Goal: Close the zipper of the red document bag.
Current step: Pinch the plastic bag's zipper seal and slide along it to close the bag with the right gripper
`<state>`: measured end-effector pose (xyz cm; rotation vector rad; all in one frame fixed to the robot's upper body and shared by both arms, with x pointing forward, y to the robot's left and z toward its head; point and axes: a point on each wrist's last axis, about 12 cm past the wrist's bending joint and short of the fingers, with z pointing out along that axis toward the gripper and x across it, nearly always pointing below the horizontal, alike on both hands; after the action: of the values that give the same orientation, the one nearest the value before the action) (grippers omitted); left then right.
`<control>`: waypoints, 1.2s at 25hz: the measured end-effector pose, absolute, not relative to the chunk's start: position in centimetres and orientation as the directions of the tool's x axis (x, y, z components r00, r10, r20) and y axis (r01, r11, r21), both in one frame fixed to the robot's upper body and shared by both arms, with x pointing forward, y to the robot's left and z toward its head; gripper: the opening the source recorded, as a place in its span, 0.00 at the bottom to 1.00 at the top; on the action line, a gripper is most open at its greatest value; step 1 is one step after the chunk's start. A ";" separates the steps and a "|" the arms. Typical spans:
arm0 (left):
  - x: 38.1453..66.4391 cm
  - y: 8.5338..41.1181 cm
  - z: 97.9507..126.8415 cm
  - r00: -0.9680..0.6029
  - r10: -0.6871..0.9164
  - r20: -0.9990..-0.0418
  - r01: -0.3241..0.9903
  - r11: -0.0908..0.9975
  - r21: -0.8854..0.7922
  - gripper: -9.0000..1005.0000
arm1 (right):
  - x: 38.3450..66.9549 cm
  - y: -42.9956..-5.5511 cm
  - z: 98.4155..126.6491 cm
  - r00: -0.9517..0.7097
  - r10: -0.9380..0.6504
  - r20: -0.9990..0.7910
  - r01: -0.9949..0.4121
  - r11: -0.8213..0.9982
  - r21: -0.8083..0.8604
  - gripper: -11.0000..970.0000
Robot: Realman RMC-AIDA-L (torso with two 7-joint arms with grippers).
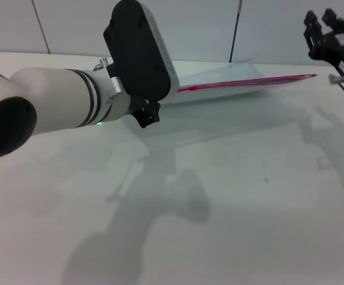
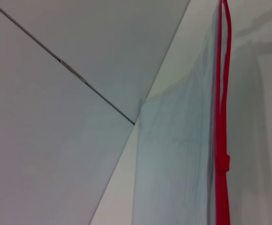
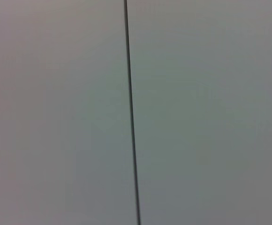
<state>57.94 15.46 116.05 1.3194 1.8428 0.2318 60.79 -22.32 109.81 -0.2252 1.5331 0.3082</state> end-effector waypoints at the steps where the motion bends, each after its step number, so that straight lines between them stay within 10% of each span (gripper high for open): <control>1: 57.9 15.4 116.1 -0.096 0.849 -0.519 0.695 0.430 0.576 0.06 | 60.9 -22.4 110.1 0.008 0.067 -0.998 -0.346 0.936 0.060 0.35; 30: 57.8 15.6 117.0 -0.012 0.821 -0.571 0.632 0.449 0.632 0.06 | 63.0 -21.9 114.7 -0.070 -0.069 -0.995 -0.722 0.692 0.002 0.39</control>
<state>57.79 15.63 117.05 1.2593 1.7208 0.2413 62.97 -21.95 114.72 -0.6681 1.5698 0.6086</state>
